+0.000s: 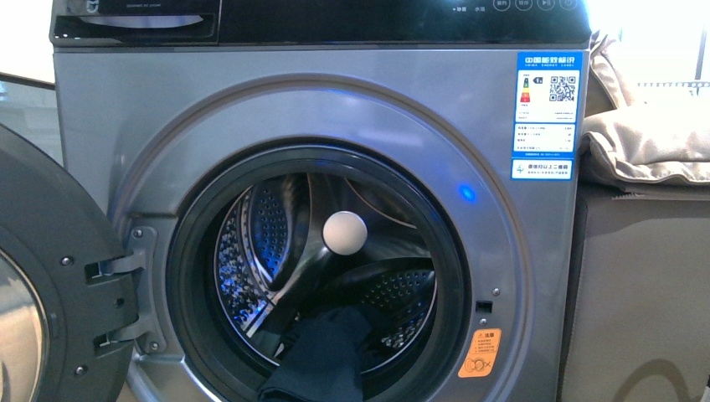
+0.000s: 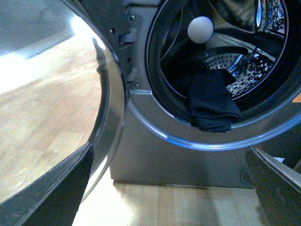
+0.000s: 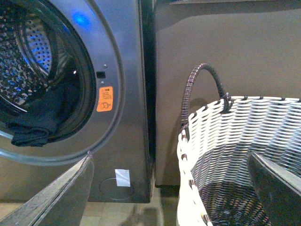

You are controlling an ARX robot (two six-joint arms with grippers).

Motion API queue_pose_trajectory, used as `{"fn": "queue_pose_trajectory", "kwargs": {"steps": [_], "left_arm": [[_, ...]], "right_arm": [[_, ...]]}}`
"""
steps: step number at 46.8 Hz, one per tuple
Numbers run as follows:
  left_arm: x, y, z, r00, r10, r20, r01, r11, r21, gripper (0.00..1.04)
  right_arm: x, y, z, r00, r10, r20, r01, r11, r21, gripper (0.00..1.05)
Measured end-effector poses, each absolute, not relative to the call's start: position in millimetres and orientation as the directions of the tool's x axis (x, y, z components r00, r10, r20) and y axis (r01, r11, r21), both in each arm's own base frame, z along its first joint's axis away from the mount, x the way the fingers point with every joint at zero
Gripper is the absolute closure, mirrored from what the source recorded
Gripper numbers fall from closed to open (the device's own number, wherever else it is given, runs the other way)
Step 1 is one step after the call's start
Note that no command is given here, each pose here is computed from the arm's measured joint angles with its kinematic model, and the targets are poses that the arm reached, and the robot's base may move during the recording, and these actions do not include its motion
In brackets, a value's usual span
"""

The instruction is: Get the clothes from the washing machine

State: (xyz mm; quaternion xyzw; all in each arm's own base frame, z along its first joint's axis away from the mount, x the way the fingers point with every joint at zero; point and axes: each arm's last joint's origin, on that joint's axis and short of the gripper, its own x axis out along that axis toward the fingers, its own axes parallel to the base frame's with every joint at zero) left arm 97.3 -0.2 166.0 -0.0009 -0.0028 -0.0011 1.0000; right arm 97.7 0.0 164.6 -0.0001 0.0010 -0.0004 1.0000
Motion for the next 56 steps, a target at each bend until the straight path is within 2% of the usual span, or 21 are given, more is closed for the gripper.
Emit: {"fn": "queue_pose_trajectory", "kwargs": {"steps": [32,39,45,56], "left_arm": [[97.4,-0.2,166.0,1.000,-0.002,0.006,0.002,1.000,-0.002,0.06],[98.7,0.0,166.1,0.974,-0.228,-0.005,0.223,0.955,-0.196,0.06],[102.2,2.8,175.5,0.971,-0.239,0.008,0.233,0.936,-0.263,0.06],[124.1,4.0,211.3,0.961,-0.260,0.095,0.276,0.929,-0.246,0.06]], "right_arm": [[97.7,0.0,164.6,1.000,-0.001,-0.002,0.001,1.000,0.000,0.08],[97.7,0.1,164.6,1.000,0.000,-0.002,0.000,1.000,0.000,0.08],[97.7,0.0,164.6,1.000,-0.001,-0.002,0.001,1.000,0.000,0.08],[97.7,0.0,164.6,1.000,-0.001,-0.002,0.001,1.000,0.000,0.08]]}}
